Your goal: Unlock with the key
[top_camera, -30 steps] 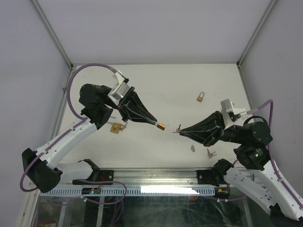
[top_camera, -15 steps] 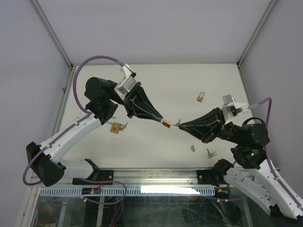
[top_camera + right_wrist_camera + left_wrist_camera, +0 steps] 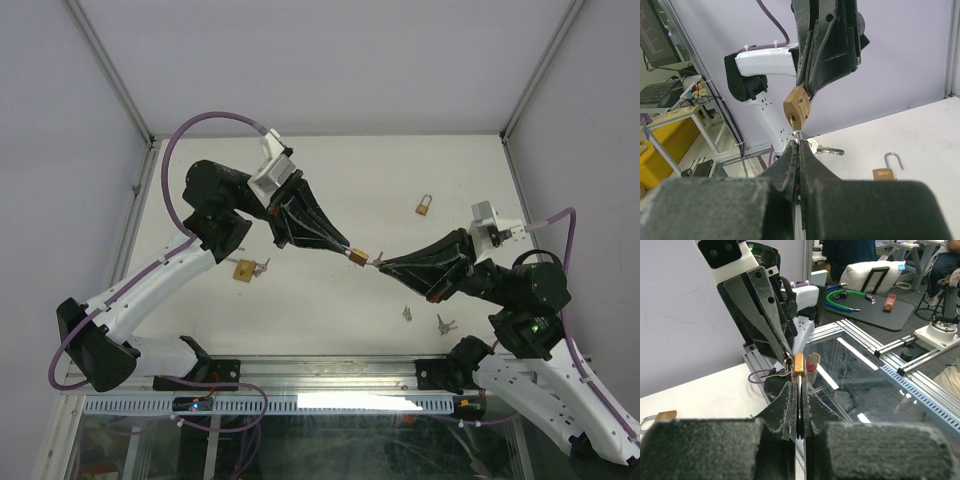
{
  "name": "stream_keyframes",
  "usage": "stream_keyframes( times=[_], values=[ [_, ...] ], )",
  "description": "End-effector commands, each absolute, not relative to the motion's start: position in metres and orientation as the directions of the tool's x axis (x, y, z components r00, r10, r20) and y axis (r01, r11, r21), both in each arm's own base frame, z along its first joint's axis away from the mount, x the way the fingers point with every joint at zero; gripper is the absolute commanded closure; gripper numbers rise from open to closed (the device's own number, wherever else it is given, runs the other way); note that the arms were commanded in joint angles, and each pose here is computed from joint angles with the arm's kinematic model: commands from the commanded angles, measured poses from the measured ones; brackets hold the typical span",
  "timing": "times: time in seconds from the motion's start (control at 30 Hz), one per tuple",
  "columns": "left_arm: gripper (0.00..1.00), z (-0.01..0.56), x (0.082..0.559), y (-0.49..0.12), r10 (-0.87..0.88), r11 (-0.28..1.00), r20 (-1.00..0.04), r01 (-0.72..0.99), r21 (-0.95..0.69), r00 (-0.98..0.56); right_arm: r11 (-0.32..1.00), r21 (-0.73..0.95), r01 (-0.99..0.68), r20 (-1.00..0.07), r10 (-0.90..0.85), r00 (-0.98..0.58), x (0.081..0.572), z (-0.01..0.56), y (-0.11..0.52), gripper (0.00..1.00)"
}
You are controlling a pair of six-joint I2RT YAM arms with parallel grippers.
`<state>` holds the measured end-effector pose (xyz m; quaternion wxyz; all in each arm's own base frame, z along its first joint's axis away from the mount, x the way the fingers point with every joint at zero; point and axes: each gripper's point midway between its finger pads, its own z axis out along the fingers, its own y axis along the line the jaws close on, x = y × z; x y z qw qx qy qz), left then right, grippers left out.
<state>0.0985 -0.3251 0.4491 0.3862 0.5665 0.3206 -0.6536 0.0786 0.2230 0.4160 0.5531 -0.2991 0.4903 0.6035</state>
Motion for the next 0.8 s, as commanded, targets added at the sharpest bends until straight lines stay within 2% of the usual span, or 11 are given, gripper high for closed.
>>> stream_keyframes(
  times=[0.0,0.37,0.77],
  values=[
    [1.0,0.466,0.092,-0.326,-0.189,-0.487,-0.981,0.871,0.063,-0.035,0.109,0.225,-0.968,-0.899,0.407,-0.163,0.078,0.431,0.219,1.0],
    [1.0,0.466,0.094,-0.328,-0.187,-0.472,-0.981,0.881,0.043,-0.052,0.185,0.251,-0.95,-0.898,0.411,-0.158,0.092,0.426,0.216,1.0],
    [1.0,0.462,0.118,-0.333,-0.185,-0.37,-0.979,0.929,-0.012,-0.086,0.235,0.282,-0.93,-0.891,0.423,-0.164,0.097,0.425,0.209,1.0]
  ],
)
